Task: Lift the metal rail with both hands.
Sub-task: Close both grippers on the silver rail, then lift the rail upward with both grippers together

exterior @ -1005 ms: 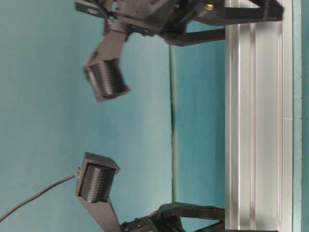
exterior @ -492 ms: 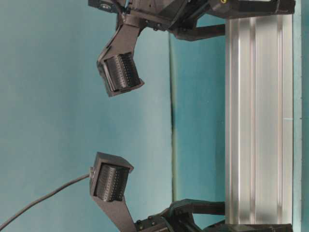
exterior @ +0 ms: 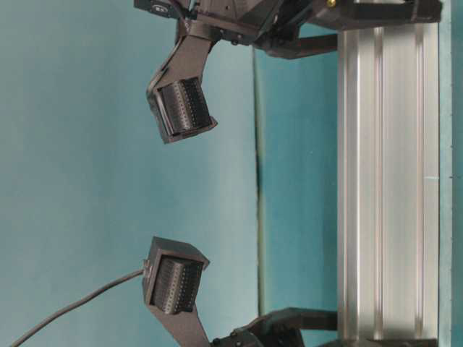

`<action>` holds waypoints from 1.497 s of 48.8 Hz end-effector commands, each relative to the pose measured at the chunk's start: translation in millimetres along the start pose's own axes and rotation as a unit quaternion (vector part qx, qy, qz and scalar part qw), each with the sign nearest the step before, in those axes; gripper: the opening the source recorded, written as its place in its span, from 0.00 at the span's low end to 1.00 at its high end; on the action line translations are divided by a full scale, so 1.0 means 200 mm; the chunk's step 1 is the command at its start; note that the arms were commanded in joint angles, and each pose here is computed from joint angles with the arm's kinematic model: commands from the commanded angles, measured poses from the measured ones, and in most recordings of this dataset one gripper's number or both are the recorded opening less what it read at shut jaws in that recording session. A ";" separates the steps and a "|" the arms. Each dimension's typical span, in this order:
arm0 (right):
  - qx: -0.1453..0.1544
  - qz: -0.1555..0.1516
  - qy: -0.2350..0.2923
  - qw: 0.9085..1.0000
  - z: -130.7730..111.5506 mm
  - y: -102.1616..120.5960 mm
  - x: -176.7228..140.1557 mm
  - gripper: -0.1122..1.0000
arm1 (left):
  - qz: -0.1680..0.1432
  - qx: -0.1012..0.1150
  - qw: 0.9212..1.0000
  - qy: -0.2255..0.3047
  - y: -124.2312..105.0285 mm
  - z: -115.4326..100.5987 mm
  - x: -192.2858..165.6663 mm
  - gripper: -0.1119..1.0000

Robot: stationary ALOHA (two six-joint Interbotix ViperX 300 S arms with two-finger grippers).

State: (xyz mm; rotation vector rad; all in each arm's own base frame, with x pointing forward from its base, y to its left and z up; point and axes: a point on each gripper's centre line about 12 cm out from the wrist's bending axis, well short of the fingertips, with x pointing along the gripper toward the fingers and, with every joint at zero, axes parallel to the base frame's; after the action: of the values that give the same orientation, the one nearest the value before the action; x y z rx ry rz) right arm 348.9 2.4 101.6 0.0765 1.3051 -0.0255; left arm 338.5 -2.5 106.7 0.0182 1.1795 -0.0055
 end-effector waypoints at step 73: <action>0.033 0.015 -0.020 0.999 0.12 -0.04 -0.51 0.45 | 0.005 -0.002 0.999 -0.052 0.02 0.14 -0.51 0.42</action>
State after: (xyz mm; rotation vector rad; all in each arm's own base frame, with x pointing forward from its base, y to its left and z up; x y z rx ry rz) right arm 341.6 -7.3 185.0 0.1402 1.3055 -0.0378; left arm 323.7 -1.1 190.8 0.0202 1.1196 0.0020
